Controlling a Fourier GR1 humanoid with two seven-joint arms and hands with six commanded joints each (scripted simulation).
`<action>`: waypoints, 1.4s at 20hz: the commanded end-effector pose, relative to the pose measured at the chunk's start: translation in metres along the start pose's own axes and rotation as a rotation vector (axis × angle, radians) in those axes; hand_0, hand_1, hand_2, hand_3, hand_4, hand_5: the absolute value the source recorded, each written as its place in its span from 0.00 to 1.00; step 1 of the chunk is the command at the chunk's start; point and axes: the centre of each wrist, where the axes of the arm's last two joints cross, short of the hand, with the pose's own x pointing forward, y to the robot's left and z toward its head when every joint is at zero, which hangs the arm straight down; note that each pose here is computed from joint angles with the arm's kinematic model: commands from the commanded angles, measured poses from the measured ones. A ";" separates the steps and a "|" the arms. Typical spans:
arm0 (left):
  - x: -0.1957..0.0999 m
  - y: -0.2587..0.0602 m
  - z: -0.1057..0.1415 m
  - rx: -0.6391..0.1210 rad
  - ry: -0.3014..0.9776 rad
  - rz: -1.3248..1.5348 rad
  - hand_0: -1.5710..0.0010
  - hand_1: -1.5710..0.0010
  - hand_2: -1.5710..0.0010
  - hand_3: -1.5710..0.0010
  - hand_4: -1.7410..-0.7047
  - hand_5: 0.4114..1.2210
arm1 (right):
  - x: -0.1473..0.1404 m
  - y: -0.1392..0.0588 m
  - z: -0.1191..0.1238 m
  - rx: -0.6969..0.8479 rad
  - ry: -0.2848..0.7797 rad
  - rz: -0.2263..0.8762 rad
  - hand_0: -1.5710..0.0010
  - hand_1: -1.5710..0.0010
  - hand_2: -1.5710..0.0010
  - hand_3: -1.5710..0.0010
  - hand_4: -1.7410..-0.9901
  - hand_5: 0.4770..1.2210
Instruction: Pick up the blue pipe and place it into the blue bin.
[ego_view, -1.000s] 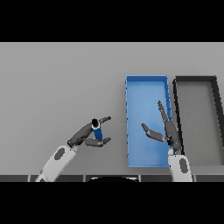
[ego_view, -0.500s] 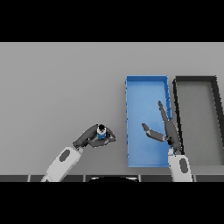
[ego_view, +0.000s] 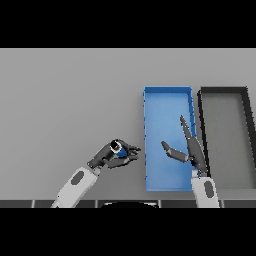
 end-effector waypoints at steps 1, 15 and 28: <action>0.003 0.000 -0.002 0.002 -0.001 -0.011 0.02 0.01 0.01 0.01 0.25 0.99 | -0.002 -0.001 0.002 0.000 0.003 0.005 1.00 1.00 1.00 1.00 0.80 0.10; 0.031 -0.003 -0.019 -0.070 0.010 -0.036 0.00 0.00 0.00 0.00 0.26 1.00 | 0.013 -0.004 0.019 -0.073 -0.023 0.082 1.00 1.00 1.00 1.00 0.81 0.14; 0.033 -0.001 -0.016 -0.087 0.010 -0.061 0.00 0.00 0.00 0.00 0.26 1.00 | 0.102 -0.034 0.014 0.209 -0.297 -0.024 1.00 1.00 0.99 1.00 0.75 0.12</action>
